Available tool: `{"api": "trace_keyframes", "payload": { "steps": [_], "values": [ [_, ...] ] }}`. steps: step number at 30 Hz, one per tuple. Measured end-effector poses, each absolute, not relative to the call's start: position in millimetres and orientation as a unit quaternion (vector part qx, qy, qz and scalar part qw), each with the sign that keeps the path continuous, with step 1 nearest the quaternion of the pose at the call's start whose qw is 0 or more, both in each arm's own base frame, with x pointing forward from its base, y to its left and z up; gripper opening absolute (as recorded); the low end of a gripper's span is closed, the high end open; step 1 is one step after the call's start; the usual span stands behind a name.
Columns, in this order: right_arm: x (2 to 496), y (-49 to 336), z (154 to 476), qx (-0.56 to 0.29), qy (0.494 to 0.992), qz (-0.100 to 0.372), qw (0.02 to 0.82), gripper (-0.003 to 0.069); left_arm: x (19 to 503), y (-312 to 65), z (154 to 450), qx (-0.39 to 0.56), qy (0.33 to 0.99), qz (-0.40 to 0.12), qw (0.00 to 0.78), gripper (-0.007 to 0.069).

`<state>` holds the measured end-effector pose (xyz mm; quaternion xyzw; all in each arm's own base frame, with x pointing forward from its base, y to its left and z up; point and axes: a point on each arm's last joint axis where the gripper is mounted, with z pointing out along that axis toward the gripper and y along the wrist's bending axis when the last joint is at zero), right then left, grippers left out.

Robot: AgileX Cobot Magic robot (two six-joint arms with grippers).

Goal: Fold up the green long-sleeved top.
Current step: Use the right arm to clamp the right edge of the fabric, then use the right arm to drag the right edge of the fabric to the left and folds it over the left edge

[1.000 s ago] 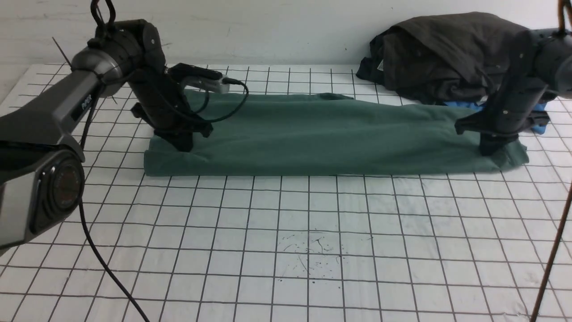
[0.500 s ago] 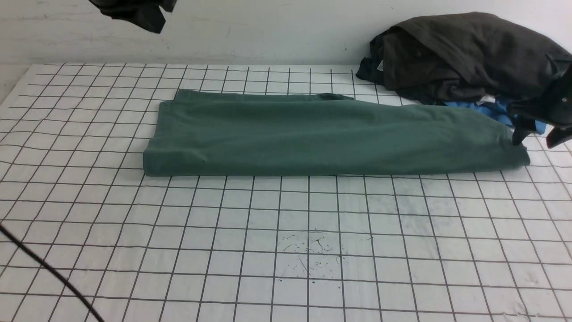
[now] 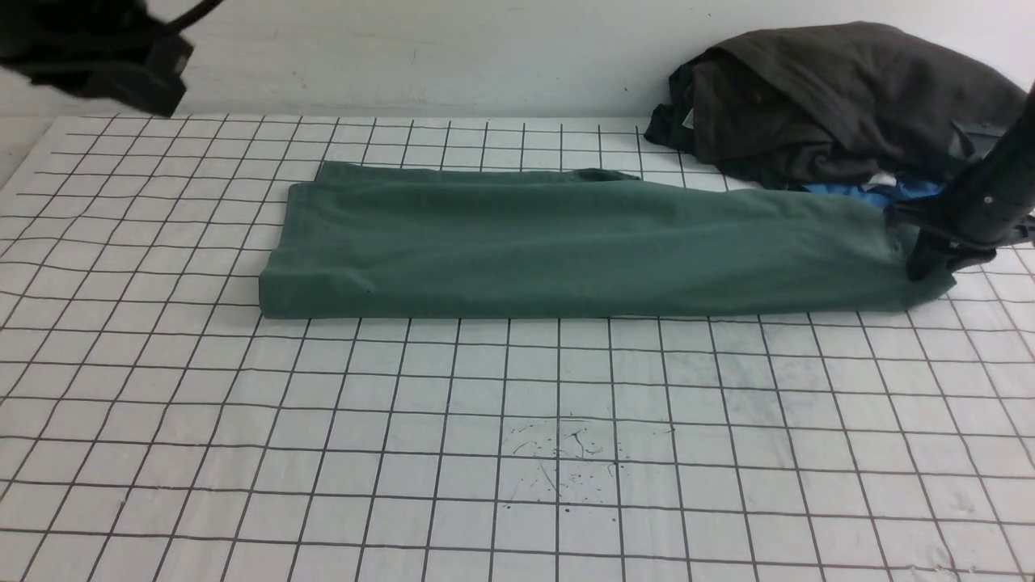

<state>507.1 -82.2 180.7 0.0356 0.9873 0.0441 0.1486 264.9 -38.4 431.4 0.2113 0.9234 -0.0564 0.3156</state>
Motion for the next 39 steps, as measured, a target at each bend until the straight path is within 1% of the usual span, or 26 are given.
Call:
{"api": "trace_keyframes", "payload": {
  "steps": [2, 3, 4, 6, 7, 9, 10, 11, 12, 13, 14, 15, 16, 18, 19, 20, 21, 22, 25, 27, 28, 29, 31, 34, 36, 39],
  "values": [
    [500.7, -82.6, 216.2, 0.028, 0.983, 0.031, 0.18, 0.0055, 237.5, -32.8, 419.6, 0.197, 0.932, -0.043, 0.299, -0.0007],
    [500.7, -82.6, 219.8, 0.028, 0.982, 0.029, 0.183, 0.0055, 231.5, -31.9, 421.2, 0.196, 0.932, -0.04, 0.304, -0.0007],
    [494.1, -85.6, 246.5, 0.023, 0.978, 0.01, 0.206, 0.0055, 212.2, -28.0, 409.5, 0.183, 0.939, -0.032, 0.29, -0.0007],
    [480.7, -94.5, 284.9, 0.023, 0.971, -0.021, 0.238, 0.0055, 185.4, -23.5, 395.5, 0.17, 0.945, -0.023, 0.28, -0.0007],
    [479.2, -95.6, 288.7, 0.024, 0.97, -0.024, 0.242, 0.0055, 182.8, -23.3, 397.3, 0.17, 0.943, -0.023, 0.284, -0.0007],
    [464.8, -106.4, 319.5, 0.033, 0.962, -0.043, 0.268, 0.0055, 162.1, -20.5, 378.7, 0.163, 0.949, -0.02, 0.268, -0.0007],
    [451.8, -110.2, 345.0, 0.04, 0.954, -0.047, 0.292, 0.0055, 146.6, -19.0, 365.0, 0.16, 0.95, -0.019, 0.268, -0.0007],
    [450.5, -109.8, 347.4, 0.041, 0.954, -0.045, 0.295, 0.0055, 145.3, -18.9, 360.0, 0.159, 0.951, -0.019, 0.264, -0.0007],
    [443.3, -103.3, 363.7, 0.04, 0.948, -0.03, 0.313, 0.0055, 139.9, -18.4, 348.4, 0.15, 0.947, -0.02, 0.282, -0.0007],
    [441.6, -92.5, 371.5, 0.034, 0.945, -0.009, 0.324, 0.0055, 137.3, -18.5, 341.4, 0.142, 0.943, -0.023, 0.3, -0.0007],
    [441.1, -89.0, 373.7, 0.033, 0.944, -0.001, 0.328, 0.0055, 137.9, -18.6, 337.8, 0.139, 0.942, -0.024, 0.305, -0.0007],
    [443.5, -57.4, 379.2, 0.006, 0.941, 0.036, 0.336, 0.0055, 138.8, -18.9, 327.6, 0.126, 0.934, -0.028, 0.333, -0.0007],
    [445.1, -42.9, 379.6, -0.006, 0.94, 0.054, 0.337, 0.0055, 140.8, -18.9, 322.8, 0.122, 0.931, -0.028, 0.343, -0.0007],
    [451.5, 21.9, 372.0, -0.066, 0.937, 0.105, 0.325, 0.0055, 145.5, -19.2, 313.9, 0.113, 0.924, -0.03, 0.364, -0.0007],
    [452.4, 22.2, 370.6, -0.066, 0.938, 0.107, 0.324, 0.0055, 146.0, -19.2, 313.2, 0.113, 0.924, -0.03, 0.365, -0.0007],
    [457.3, 73.7, 356.3, -0.106, 0.934, 0.14, 0.312, 0.0055, 148.9, -19.2, 310.9, 0.11, 0.92, -0.029, 0.374, -0.0007],
    [456.5, 78.8, 356.3, -0.112, 0.933, 0.142, 0.311, 0.0055, 149.0, -19.2, 310.9, 0.11, 0.92, -0.029, 0.374, -0.0007],
    [462.9, 120.8, 336.2, -0.134, 0.928, 0.164, 0.306, 0.0055, 150.8, -19.2, 312.1, 0.107, 0.916, -0.029, 0.385, -0.0007],
    [470.3, 179.3, 296.2, -0.168, 0.922, 0.18, 0.298, 0.0055, 152.1, -19.5, 313.5, 0.103, 0.912, -0.031, 0.395, -0.0007],
    [474.9, 210.0, 267.3, -0.181, 0.918, 0.187, 0.3, 0.0055, 152.2, -19.7, 313.6, 0.103, 0.912, -0.033, 0.395, -0.0007],
    [474.9, 210.0, 267.3, -0.181, 0.918, 0.187, 0.3, 0.0055, 152.2, -19.7, 313.6, 0.103, 0.912, -0.033, 0.395, -0.0007],
    [477.0, 227.5, 250.4, -0.185, 0.914, 0.191, 0.306, 0.0055, 152.2, -19.9, 313.7, 0.102, 0.912, -0.035, 0.396, -0.0007],
    [479.8, 243.4, 230.8, -0.184, 0.911, 0.199, 0.311, 0.0055, 152.3, -20.1, 313.8, 0.101, 0.912, -0.036, 0.396, -0.0007],
    [481.8, 250.2, 222.3, -0.177, 0.908, 0.21, 0.317, 0.0066, 152.3, -20.1, 313.8, 0.101, 0.912, -0.036, 0.396, -0.0007],
    [482.4, 251.2, 221.9, -0.174, 0.906, 0.216, 0.319, 0.0088, 152.3, -20.1, 313.8, 0.101, 0.912, -0.036, 0.396, -0.0007],
    [482.7, 251.1, 225.8, -0.176, 0.901, 0.224, 0.326, 0.0182, 152.3, -20.1, 313.8, 0.101, 0.912, -0.036, 0.396, -0.0006]
  ]
}}
